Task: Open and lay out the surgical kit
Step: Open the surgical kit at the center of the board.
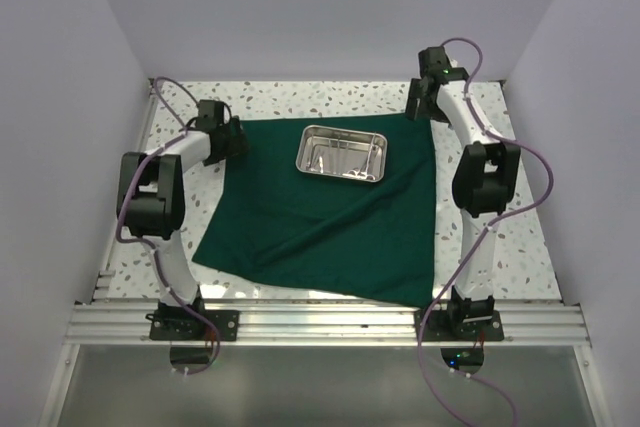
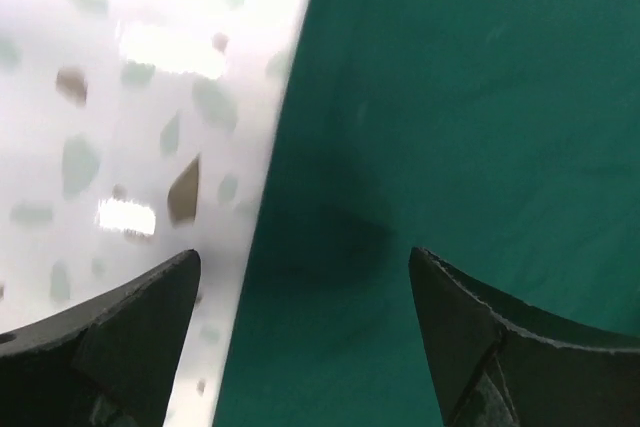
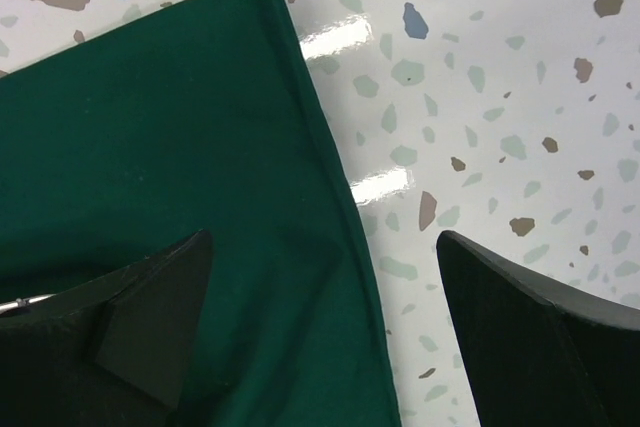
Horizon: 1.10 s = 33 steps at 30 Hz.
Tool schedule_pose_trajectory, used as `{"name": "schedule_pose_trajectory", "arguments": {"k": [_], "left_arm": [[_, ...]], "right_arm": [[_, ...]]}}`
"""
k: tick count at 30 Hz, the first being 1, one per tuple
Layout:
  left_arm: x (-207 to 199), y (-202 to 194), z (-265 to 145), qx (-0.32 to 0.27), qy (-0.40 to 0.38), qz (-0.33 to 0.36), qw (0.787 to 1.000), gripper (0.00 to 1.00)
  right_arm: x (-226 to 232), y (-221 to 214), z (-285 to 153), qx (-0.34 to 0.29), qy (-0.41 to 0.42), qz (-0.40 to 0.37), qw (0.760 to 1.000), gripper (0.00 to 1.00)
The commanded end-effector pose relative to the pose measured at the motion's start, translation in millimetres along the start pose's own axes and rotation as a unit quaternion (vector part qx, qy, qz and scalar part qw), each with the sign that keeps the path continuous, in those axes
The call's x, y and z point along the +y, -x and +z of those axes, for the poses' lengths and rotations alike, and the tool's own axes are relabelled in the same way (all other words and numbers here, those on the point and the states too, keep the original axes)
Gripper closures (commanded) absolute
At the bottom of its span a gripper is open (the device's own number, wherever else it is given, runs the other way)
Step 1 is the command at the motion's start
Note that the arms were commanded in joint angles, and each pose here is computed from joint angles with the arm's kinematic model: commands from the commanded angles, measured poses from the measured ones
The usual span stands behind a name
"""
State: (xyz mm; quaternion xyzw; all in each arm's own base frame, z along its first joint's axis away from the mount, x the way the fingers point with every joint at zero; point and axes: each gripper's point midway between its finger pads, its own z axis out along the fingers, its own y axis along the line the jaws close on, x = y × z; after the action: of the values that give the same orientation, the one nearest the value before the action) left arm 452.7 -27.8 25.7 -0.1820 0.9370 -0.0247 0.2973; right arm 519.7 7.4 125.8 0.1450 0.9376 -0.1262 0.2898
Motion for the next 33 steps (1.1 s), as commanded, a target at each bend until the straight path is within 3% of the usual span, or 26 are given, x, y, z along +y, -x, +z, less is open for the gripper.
{"name": "schedule_pose_trajectory", "arguments": {"k": [1, 5, 12, 14, 15, 17, 21, 24, 33], "left_arm": [[-34, 54, 14, -0.08, -0.068, 0.014, 0.994, 0.12], [-28, 53, 46, -0.063, -0.052, 0.008, 0.997, 0.16], [-40, 47, 87, -0.023, -0.086, 0.015, 0.996, 0.61], [-43, 50, 88, -0.018, -0.09, 0.017, 0.996, 0.75], [-47, 55, 92, -0.018, -0.096, 0.019, 0.995, 0.89], [-51, 53, 95, -0.007, -0.102, 0.021, 0.994, 1.0], [-56, 60, 98, -0.007, -0.11, 0.032, 0.993, 1.0], [-55, 64, 98, -0.009, -0.109, 0.04, 0.993, 1.0], [-36, 65, 103, -0.013, -0.072, 0.021, 0.997, 1.0]], "right_arm": [[11, 3, 4, -0.003, 0.021, 0.007, 1.0, 0.01], [18, -1, 14, 0.005, 0.029, 0.01, 1.0, 0.01], [19, -39, 47, 0.053, 0.015, 0.003, 0.998, 0.05], [21, -52, 61, 0.068, 0.009, 0.002, 0.998, 0.15], [24, -54, 67, 0.068, 0.01, 0.003, 0.998, 0.21], [26, -53, 77, 0.068, 0.006, 0.007, 0.998, 0.37], [29, -66, 108, 0.091, -0.009, 0.004, 0.996, 0.62], [20, -62, 116, 0.089, -0.025, 0.006, 0.996, 0.97], [19, -57, 127, 0.074, -0.01, 0.014, 0.997, 1.0]]}}
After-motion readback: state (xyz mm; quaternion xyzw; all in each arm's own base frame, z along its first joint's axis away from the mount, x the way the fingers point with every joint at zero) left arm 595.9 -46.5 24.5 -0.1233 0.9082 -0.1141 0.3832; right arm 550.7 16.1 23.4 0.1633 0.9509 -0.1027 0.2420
